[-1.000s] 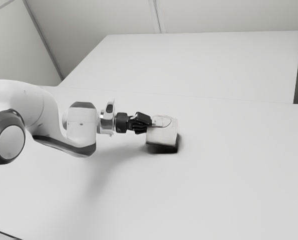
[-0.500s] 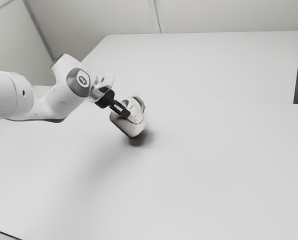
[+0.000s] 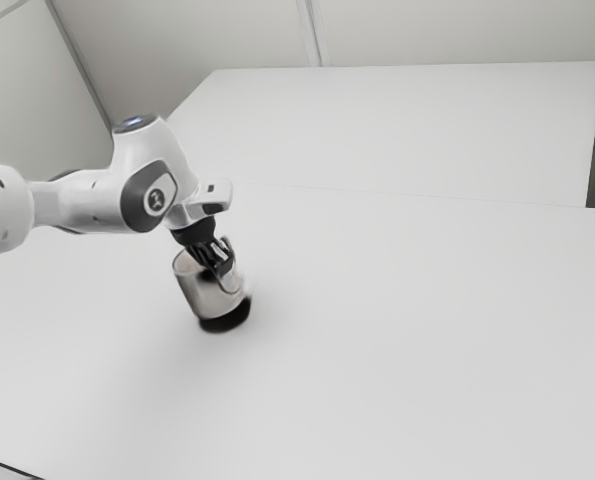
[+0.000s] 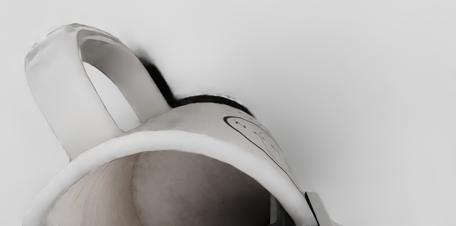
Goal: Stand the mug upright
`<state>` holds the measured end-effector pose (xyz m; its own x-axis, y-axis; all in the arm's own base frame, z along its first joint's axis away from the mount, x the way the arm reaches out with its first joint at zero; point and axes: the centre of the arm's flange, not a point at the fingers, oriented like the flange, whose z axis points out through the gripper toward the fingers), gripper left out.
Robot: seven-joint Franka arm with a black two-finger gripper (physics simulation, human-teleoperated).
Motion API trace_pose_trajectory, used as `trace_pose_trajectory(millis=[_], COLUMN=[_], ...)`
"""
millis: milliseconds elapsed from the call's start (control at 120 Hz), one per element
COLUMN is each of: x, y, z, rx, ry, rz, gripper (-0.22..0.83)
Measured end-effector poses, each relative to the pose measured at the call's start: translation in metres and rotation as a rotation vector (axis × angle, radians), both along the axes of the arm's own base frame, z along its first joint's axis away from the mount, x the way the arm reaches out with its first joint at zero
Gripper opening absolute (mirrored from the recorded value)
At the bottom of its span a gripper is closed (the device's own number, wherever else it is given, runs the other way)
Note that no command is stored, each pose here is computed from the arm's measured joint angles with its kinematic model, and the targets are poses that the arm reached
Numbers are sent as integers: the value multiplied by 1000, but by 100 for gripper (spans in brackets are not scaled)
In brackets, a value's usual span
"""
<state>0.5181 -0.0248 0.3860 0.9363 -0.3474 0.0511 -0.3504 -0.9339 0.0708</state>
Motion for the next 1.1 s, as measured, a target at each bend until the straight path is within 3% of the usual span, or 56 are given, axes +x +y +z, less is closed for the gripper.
trace_pose_trajectory(millis=[150,408,583,733,875,1042,1100], x=[-30,-40,-39,-39,-38,-6,19], y=[-34,-37,-38,-36,-32,-33,-39], z=[-13,-33,-34,-28,34,163,218], rx=[17,31,21,14,-23,-65,-75], ry=[49,81,81,73,-4,-97,-140], rz=[63,247,336,393,428,428,406], gripper=[-16,-16,22,42,51,56,57])
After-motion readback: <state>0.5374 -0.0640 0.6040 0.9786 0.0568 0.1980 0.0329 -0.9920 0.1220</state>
